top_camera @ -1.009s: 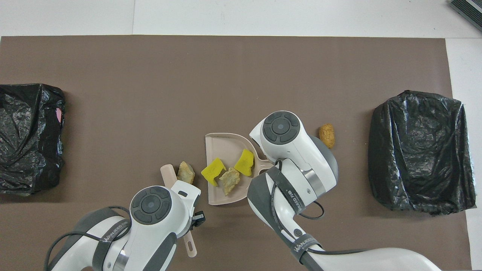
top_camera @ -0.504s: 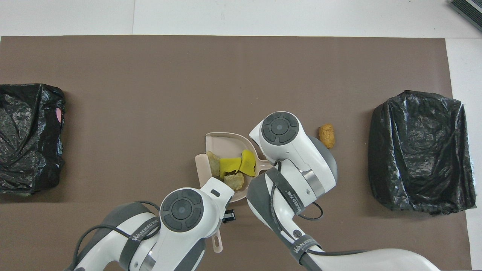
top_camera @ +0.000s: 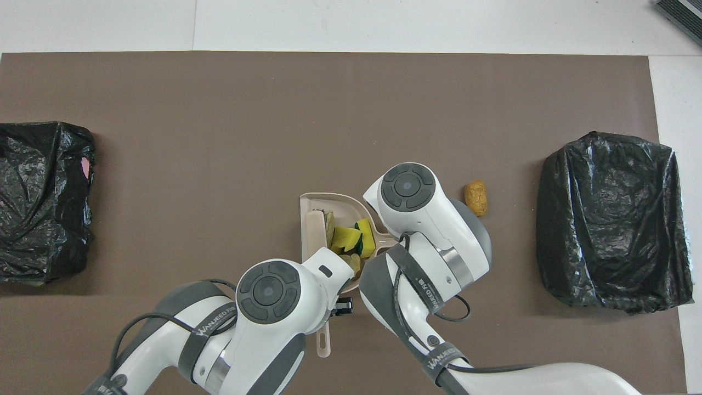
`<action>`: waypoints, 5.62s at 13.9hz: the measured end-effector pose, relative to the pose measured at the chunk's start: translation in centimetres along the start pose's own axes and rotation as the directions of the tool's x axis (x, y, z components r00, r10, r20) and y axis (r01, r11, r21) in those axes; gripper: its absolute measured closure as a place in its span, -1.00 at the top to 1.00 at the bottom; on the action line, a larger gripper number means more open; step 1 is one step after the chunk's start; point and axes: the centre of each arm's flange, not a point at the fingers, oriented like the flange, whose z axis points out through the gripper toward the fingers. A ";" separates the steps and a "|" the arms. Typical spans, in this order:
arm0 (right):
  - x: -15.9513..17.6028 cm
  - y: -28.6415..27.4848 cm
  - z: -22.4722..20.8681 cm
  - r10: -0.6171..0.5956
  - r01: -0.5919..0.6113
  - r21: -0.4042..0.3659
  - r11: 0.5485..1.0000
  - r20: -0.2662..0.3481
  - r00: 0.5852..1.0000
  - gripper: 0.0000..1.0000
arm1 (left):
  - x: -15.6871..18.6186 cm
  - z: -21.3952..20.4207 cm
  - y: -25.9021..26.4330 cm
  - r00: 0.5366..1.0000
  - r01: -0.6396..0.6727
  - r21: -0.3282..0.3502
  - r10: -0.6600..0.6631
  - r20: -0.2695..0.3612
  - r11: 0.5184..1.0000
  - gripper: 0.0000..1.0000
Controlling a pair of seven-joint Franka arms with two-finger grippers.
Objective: Sweep and dump trash in bin
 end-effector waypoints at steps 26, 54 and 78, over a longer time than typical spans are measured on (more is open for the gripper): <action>0.0 0.0 0.0 0.001 -0.001 0.000 1.000 0.000 1.000 -0.36 | 3.5 2.5 -3.4 0.974 -0.218 0.124 0.207 0.093 0.968 -0.46; -24.7 5.4 -10.7 0.284 -0.291 -0.053 0.955 -0.113 0.952 -0.36 | -15.7 7.9 -0.4 1.000 0.000 0.101 -0.002 0.022 0.995 -0.46; -57.4 0.9 -7.5 0.224 -0.213 -0.070 0.975 0.342 0.913 -0.36 | 5.5 -2.7 -1.4 0.976 -0.167 0.157 0.185 -0.112 0.973 1.00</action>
